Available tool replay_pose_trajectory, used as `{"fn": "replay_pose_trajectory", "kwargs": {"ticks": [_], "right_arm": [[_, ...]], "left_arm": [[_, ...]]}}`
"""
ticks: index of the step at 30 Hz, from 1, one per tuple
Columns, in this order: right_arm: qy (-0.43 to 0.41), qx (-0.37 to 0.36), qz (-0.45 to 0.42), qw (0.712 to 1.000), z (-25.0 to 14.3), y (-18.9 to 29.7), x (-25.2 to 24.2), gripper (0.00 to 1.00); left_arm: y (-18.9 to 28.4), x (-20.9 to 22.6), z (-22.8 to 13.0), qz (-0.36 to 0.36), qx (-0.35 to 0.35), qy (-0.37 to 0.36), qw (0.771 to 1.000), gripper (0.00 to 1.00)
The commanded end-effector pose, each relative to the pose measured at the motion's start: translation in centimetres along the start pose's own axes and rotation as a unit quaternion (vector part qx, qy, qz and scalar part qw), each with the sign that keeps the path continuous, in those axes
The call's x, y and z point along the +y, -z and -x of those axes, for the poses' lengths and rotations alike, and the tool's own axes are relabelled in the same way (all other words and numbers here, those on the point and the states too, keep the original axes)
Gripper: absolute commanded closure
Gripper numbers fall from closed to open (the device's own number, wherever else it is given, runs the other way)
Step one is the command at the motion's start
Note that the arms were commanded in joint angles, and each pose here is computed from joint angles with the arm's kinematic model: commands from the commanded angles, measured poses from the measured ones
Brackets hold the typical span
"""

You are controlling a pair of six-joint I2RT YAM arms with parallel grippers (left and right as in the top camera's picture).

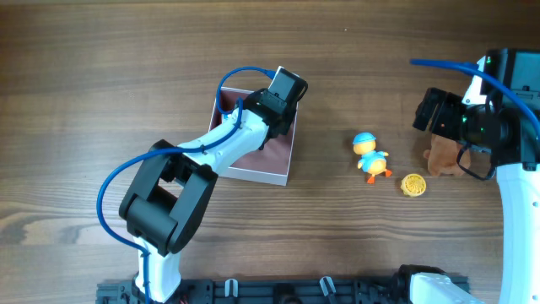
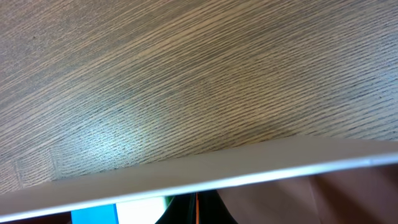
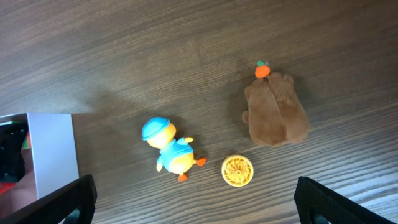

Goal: Pack container

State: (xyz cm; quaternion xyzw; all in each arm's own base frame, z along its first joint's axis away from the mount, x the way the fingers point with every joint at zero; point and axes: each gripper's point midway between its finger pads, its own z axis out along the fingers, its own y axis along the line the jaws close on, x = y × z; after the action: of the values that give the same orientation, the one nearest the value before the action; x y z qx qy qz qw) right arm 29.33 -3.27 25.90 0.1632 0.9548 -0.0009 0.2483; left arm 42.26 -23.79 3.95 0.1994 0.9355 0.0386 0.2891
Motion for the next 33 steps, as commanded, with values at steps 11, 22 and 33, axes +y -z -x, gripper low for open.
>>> {"fn": "replay_pose_trajectory", "kwargs": {"ticks": [11,22,33], "right_arm": [[0.002,0.007,0.006,1.000,-0.2,-0.3,0.2,0.00],[0.002,0.009,0.008,1.000,-0.3,-0.3,0.2,0.00],[0.002,0.010,0.008,1.000,-0.3,-0.3,0.2,0.00]], "left_arm": [[11.5,2.5,-2.1,0.011,0.045,0.125,0.991,0.96],[12.7,0.8,-11.2,-0.032,0.229,0.207,0.951,0.96],[9.2,2.9,-9.6,-0.027,0.184,0.223,0.957,0.96]]}}
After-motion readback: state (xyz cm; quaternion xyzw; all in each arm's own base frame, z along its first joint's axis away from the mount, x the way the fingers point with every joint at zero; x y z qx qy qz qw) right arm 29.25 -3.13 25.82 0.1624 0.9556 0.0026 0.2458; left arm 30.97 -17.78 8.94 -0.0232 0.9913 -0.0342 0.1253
